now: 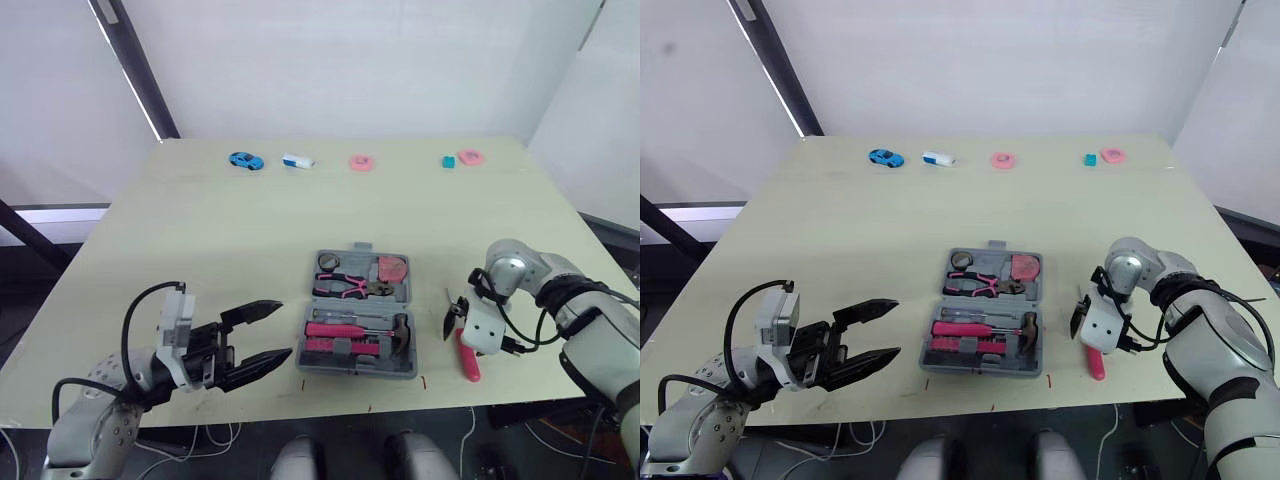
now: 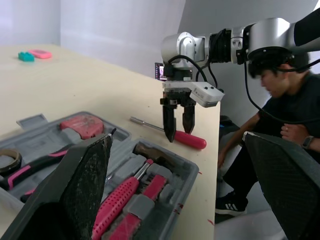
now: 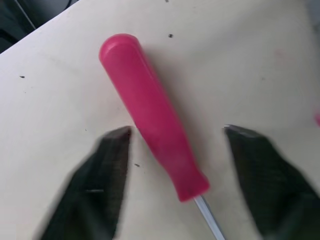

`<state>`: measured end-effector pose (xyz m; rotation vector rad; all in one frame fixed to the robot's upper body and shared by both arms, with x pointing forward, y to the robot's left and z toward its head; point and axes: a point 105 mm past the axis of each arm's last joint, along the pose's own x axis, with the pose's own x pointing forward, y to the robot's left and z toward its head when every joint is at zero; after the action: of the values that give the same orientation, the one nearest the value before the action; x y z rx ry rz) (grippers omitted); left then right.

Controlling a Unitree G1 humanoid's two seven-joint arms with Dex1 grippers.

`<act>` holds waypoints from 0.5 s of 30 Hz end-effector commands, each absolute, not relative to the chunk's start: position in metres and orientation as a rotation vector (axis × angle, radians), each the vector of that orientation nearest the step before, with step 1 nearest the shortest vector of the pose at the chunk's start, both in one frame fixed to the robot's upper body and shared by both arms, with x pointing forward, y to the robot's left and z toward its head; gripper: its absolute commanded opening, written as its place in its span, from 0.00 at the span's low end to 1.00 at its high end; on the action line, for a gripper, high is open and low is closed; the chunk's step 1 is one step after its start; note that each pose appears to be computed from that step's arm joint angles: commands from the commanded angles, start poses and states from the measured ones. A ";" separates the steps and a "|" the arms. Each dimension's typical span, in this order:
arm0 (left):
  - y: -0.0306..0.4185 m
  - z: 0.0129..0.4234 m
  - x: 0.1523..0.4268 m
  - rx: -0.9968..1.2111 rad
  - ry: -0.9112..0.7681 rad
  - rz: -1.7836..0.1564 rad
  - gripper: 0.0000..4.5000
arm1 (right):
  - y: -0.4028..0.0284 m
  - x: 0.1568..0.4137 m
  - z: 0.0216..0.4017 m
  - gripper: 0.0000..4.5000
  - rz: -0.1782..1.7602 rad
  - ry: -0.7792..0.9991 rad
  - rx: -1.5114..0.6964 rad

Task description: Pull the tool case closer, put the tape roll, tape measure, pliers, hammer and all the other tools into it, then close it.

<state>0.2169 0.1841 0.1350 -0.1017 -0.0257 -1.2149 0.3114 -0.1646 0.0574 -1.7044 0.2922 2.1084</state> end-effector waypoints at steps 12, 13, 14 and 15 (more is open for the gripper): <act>0.182 0.143 0.220 -0.076 -0.074 -1.232 1.00 | -0.186 0.330 0.092 0.11 1.740 0.217 -1.455; 0.182 0.143 0.220 -0.077 -0.075 -1.231 1.00 | -0.187 0.331 0.096 0.11 1.688 0.222 -1.377; 0.182 0.143 0.220 -0.079 -0.076 -1.230 1.00 | -0.190 0.331 0.099 0.11 1.634 0.228 -1.310; 0.181 0.143 0.220 -0.080 -0.076 -1.229 1.00 | -0.193 0.331 0.102 0.11 1.585 0.235 -1.265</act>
<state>0.2214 0.1812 0.1401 -0.0909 -0.0552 -1.2266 0.3238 -0.1924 0.0832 -1.3403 0.2710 1.6861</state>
